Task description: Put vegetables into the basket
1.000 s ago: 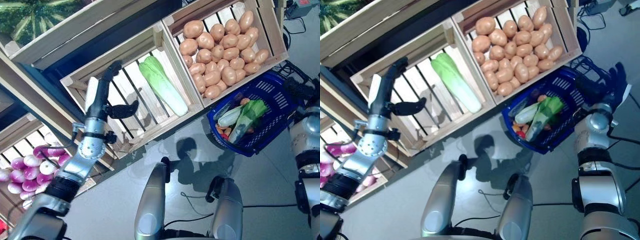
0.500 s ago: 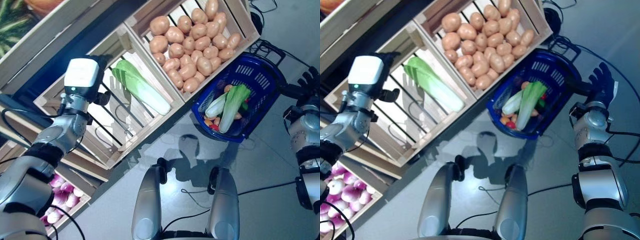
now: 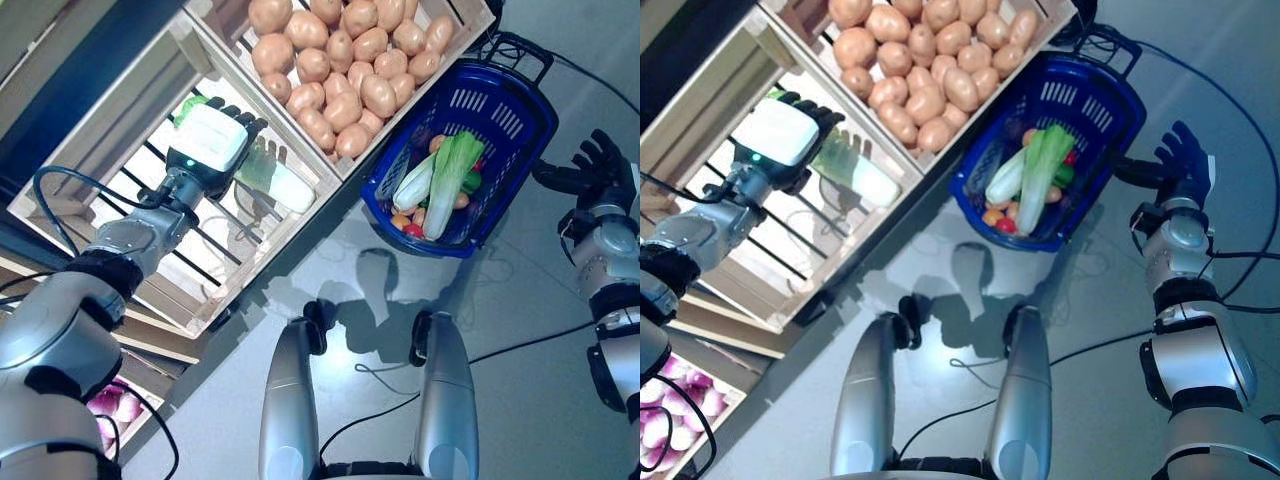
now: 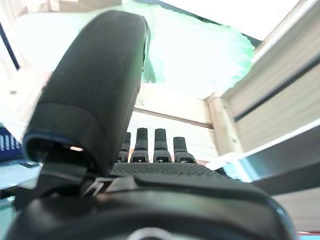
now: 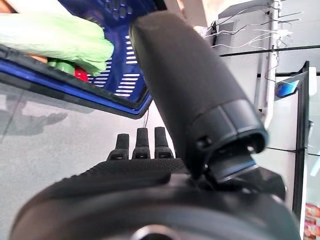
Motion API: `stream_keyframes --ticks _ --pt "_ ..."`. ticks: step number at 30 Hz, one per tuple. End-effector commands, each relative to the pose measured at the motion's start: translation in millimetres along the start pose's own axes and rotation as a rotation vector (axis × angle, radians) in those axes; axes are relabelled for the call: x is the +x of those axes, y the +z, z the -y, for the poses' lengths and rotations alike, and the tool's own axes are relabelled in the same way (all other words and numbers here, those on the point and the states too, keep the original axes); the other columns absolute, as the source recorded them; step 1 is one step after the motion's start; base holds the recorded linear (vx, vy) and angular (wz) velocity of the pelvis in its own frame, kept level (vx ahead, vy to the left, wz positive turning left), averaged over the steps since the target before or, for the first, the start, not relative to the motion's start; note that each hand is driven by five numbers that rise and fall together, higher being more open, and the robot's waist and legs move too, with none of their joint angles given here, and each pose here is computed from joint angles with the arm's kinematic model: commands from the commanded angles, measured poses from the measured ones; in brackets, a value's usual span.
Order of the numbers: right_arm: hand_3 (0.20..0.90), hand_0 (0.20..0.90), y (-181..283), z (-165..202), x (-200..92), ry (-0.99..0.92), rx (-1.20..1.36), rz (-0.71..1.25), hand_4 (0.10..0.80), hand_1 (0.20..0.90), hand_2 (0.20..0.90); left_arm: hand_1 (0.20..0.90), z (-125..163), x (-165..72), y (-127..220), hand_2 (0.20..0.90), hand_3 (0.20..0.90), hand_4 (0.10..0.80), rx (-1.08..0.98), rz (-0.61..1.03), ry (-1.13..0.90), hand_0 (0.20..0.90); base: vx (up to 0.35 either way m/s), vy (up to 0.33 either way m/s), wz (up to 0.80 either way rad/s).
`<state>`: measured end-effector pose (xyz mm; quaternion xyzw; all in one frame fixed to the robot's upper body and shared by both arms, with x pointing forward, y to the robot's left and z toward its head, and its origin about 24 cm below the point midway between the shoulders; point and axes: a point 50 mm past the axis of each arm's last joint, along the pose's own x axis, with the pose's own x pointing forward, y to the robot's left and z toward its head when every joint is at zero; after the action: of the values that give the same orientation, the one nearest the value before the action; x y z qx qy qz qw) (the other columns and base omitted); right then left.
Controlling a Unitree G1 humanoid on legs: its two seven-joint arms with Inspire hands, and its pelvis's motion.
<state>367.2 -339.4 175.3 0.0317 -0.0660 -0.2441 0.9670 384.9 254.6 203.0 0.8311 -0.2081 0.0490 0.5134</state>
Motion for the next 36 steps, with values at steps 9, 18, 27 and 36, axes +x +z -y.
stream_keyframes --ticks 9,18,27,36 --pt "0.900 0.900 62 -3 12 0.006 0.114 0.209 0.800 0.900 0.900 0.900 -54 27 -39 0.900 0.900 0.800 0.169 -0.120 0.068 0.900 -0.028 0.008 -0.01" --pt "0.900 0.900 64 -8 12 0.012 0.127 0.217 0.800 0.900 0.900 0.900 -58 35 -30 0.900 0.900 0.800 0.223 -0.083 0.038 0.900 -0.035 -0.002 -0.03" --pt "0.900 0.900 72 -20 12 0.058 0.108 0.252 0.800 0.900 0.900 0.900 -65 46 -19 0.900 0.900 0.800 0.305 -0.033 0.014 0.900 -0.021 -0.014 -0.06" --pt "0.900 0.900 78 -11 13 0.005 0.181 0.253 0.800 0.900 0.900 0.900 -59 49 -14 0.900 0.900 0.800 0.368 0.052 -0.071 0.900 -0.025 -0.001 -0.01"
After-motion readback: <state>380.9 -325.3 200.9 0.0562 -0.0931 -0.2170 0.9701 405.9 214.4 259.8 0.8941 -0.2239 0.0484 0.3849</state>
